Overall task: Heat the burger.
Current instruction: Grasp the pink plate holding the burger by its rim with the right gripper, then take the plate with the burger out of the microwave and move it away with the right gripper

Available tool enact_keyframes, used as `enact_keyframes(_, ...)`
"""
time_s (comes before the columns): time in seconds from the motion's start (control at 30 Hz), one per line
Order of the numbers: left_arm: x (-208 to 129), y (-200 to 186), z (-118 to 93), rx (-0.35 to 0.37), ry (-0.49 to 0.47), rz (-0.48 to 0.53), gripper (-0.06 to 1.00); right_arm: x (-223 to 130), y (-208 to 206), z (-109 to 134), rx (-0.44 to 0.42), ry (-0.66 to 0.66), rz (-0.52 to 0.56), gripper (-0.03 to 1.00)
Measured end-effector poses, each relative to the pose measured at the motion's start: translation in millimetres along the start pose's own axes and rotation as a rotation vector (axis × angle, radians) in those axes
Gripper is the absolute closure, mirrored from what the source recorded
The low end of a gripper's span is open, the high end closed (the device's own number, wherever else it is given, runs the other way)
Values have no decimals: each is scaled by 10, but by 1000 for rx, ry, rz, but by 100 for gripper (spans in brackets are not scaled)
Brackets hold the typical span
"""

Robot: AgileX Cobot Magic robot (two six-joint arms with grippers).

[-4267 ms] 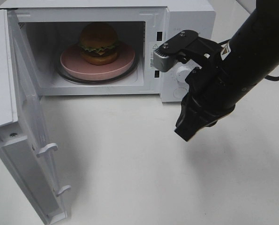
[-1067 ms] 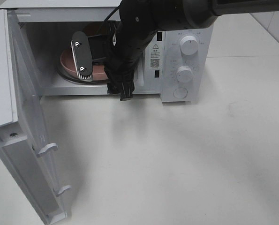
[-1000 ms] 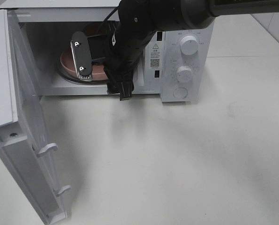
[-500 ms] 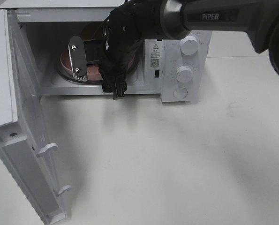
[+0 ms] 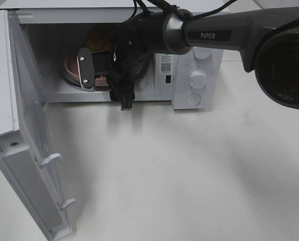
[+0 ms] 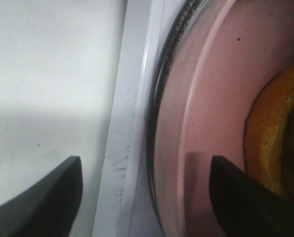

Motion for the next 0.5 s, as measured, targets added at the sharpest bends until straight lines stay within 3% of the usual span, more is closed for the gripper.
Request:
enact_keyframes(0.07, 0, 0, 0, 0, 0, 0, -4, 5, 2, -17, -6, 0, -2, 34)
enact_keyframes(0.1, 0, 0, 0, 0, 0, 0, -4, 5, 2, -17, -6, 0, -2, 34)
enact_keyframes(0.17, 0, 0, 0, 0, 0, 0, -4, 8, 1, -27, -10, 0, -3, 61)
enact_keyframes(0.27, 0, 0, 0, 0, 0, 0, -4, 8, 1, -27, -10, 0, -3, 67)
enact_keyframes(0.3, 0, 0, 0, 0, 0, 0, -4, 11, -1, -35, -14, 0, -5, 81)
enact_keyframes(0.33, 0, 0, 0, 0, 0, 0, -4, 12, 0, -35, -13, -6, -5, 87)
enact_keyframes(0.5, 0, 0, 0, 0, 0, 0, -4, 16, 6, -22, -6, 1, -7, 87)
Point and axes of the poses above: a point on each arm's last joint axis where the gripper is mounted, y pointing out along that axis toward the gripper, z along the wrist's bending axis when the last joint is at zero, x = y × z, the point moved 8 cm from there along y, pointing out along that axis toward the gripper, and after that the axes turned 8 degrees about -y, right-handed, at the moved point
